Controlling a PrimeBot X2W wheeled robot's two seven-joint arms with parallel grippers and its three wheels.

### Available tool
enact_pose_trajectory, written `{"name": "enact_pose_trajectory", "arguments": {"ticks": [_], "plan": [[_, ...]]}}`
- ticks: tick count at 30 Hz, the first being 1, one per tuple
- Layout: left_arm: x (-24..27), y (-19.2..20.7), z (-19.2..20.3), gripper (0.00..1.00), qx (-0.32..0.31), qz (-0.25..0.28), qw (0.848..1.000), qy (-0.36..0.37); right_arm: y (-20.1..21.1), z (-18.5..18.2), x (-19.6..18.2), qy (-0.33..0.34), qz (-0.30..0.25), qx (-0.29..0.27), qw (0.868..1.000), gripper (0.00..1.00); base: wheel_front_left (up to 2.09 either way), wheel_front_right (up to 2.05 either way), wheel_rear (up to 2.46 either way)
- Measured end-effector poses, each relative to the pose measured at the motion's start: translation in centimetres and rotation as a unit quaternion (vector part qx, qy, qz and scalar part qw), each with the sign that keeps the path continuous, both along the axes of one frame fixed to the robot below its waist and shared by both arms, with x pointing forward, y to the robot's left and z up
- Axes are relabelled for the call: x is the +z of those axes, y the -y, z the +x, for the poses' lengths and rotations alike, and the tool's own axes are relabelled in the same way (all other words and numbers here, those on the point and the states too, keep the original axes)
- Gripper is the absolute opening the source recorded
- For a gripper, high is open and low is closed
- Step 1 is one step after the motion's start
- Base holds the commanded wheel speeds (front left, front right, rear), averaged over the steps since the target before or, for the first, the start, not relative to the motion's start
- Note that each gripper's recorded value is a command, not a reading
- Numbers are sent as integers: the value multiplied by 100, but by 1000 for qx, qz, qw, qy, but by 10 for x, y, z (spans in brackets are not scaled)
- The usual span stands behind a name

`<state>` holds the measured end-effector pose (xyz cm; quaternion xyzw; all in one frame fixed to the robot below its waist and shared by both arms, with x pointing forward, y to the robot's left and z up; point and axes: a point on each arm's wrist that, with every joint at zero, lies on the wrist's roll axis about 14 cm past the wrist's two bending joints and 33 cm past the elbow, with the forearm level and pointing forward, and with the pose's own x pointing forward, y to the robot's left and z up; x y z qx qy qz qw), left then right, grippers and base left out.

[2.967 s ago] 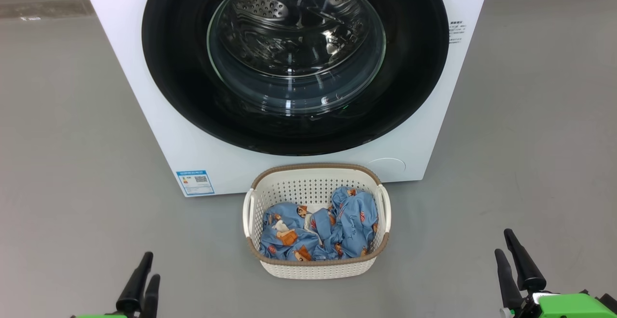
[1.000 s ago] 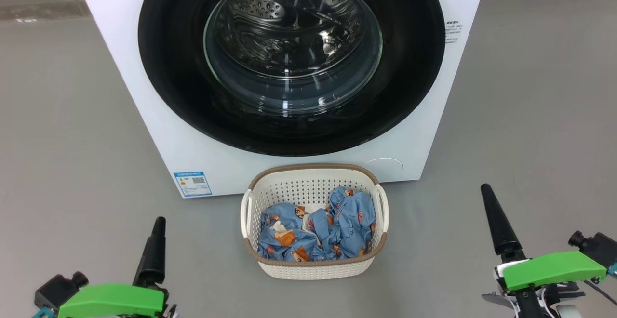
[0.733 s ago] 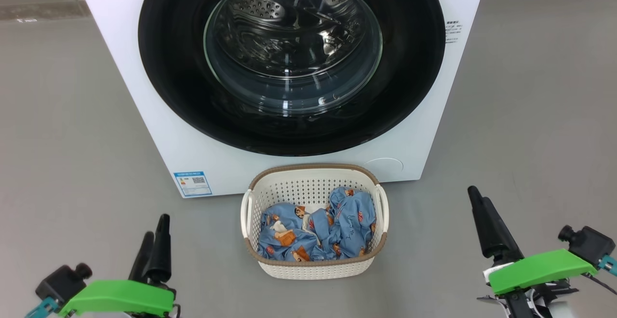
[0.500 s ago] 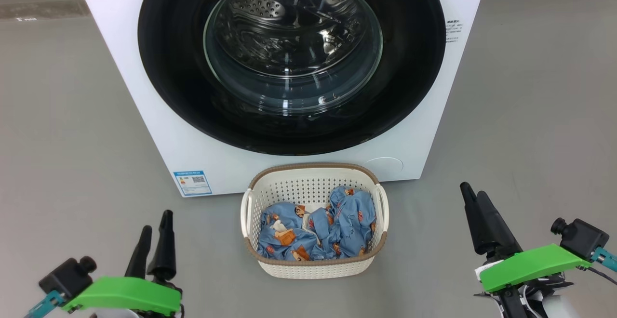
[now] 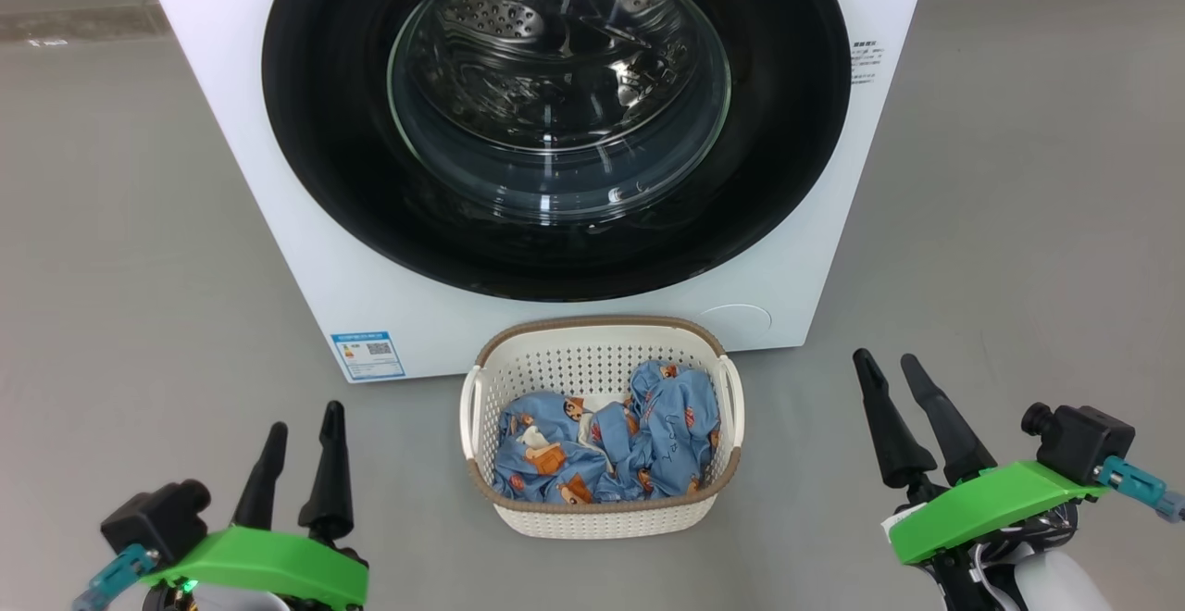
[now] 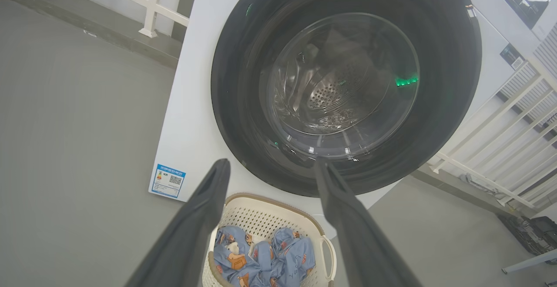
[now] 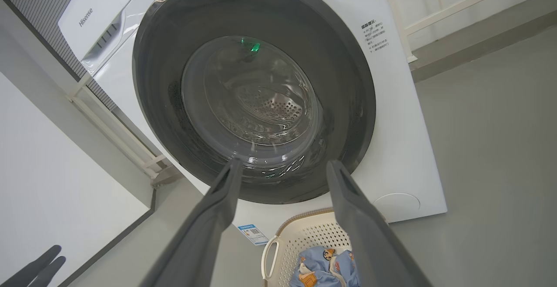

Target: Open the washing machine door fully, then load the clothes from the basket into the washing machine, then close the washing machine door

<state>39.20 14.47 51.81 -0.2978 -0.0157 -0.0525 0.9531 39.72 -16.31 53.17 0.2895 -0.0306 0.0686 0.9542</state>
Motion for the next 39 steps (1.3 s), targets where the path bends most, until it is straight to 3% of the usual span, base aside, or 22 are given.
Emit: {"name": "enact_pose_trajectory", "arguments": {"ticks": [18, 39], "plan": [[3, 7, 1, 100, -5, 95, 995, 24, -7, 3, 4, 29, -114, 10, 993, 100, 0, 0, 0], [19, 21, 4, 100, -20, 186, 979, 75, -17, 7, 13, 69, -219, 26, 973, 100, 0, 0, 0]]}}
